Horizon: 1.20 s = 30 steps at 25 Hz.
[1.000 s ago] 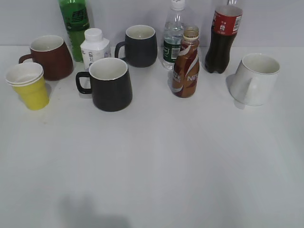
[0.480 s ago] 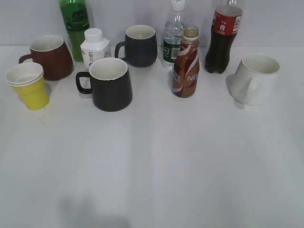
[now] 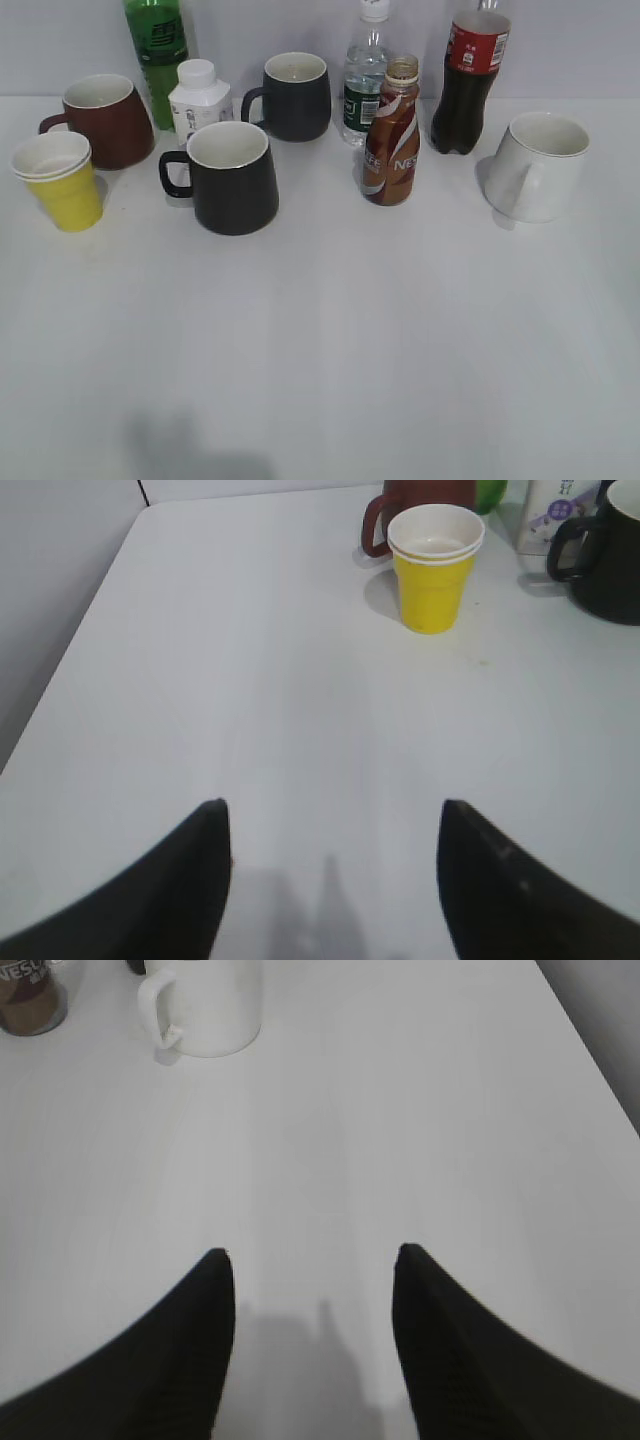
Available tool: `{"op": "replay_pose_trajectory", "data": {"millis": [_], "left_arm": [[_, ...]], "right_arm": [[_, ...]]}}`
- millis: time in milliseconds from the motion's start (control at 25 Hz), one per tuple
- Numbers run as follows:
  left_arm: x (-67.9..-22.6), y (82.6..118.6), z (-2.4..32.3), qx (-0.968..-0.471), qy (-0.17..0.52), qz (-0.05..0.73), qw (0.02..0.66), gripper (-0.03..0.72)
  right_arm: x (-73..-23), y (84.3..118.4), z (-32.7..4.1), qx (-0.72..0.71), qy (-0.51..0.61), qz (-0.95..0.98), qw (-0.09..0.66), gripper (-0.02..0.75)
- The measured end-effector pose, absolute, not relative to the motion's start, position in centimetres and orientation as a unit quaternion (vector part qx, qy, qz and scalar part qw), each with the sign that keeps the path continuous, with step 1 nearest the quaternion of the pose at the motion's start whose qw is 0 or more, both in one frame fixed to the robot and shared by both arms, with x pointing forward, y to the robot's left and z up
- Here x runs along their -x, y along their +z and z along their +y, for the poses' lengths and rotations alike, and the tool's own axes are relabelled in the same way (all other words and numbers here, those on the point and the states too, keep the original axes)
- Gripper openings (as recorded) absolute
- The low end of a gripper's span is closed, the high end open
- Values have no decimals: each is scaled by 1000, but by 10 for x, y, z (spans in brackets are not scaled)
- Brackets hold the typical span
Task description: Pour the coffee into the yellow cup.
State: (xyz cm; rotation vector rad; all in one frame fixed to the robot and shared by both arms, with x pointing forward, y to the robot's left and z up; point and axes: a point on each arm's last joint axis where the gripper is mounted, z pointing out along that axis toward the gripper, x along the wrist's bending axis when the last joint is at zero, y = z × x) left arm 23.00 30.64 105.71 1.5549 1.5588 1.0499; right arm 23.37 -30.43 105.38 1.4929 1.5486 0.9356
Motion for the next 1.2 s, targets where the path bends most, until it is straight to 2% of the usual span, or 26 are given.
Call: {"op": "replay_pose_trajectory", "data": {"millis": [240,440,600,680,880,1080,1200], "left_arm": [[-231,1060,306,-599,407,594,350,445],[-247,1083,305,-574,454,543,411,410],[-268,1095,304,-550,486,514,444,407],[-280,1095,303,-544,494,504,454,407],[-317,1087,300,-531,505,485,477,406],[-356,1073,298,-542,489,496,471,405],[-383,1061,298,-540,457,527,470,405]], "right_arm": [[-234,1054,-304,-587,368,609,388,385],[-235,1062,-304,-576,384,599,402,385],[-249,1080,-300,-543,446,567,431,385],[-261,1087,-297,-526,478,547,442,385],[-296,1087,-290,-532,530,521,406,380],[-320,1086,-282,-506,545,542,390,375],[-336,1082,-273,-493,543,570,370,375]]}}
